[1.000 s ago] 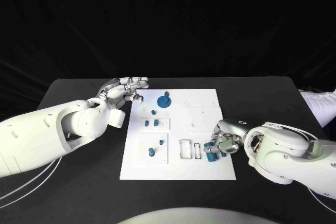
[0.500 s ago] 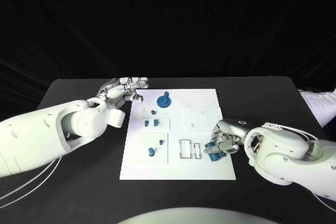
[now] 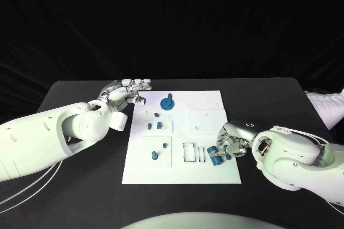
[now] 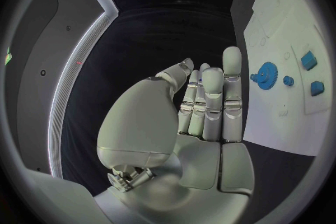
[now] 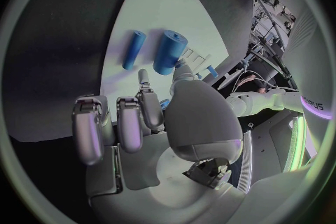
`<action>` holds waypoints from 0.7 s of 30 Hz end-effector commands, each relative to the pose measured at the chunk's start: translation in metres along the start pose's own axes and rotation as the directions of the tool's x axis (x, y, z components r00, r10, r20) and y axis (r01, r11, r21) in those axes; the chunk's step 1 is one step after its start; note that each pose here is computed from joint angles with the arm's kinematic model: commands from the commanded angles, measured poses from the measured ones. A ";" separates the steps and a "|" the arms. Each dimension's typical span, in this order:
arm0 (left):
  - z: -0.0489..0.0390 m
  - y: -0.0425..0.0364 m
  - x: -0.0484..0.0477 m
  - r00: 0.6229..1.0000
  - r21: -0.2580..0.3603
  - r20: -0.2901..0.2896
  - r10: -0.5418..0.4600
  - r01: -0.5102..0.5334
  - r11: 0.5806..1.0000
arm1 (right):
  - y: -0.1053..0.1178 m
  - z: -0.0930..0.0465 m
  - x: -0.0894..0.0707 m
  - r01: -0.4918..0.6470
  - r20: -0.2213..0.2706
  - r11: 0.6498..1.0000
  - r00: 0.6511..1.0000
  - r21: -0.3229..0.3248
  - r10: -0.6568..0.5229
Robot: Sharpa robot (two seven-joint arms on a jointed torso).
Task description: Assemble the parts on the task board
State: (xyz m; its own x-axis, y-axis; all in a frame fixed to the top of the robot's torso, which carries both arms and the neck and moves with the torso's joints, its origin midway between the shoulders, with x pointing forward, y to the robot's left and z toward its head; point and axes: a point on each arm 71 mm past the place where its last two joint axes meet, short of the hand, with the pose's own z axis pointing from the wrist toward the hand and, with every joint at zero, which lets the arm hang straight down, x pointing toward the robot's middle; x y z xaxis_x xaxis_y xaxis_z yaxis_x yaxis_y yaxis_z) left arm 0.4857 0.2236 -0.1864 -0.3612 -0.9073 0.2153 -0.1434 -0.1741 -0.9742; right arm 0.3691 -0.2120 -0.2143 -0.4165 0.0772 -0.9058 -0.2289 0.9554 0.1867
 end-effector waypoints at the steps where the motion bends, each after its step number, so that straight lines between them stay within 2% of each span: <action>1: 0.0001 -0.0005 0.0018 1.000 0.006 -0.020 -0.003 0.003 1.000 | 0.000 -0.001 0.000 0.026 0.004 1.000 1.000 -0.001 -0.026; 21: -0.0002 -0.0002 0.0015 1.000 0.003 -0.019 -0.003 0.003 1.000 | 0.006 0.001 0.011 0.038 -0.071 0.999 0.997 -0.016 -0.039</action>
State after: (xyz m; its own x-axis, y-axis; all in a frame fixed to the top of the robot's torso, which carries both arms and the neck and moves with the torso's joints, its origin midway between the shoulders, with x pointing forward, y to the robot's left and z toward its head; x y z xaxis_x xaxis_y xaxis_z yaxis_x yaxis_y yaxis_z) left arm 0.4858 0.2242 -0.1868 -0.3605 -0.9076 0.2150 -0.1446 -0.1733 -0.9742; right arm 0.3652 -0.2049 -0.2209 -0.4501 0.0478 -0.8917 -0.2502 0.9518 0.1773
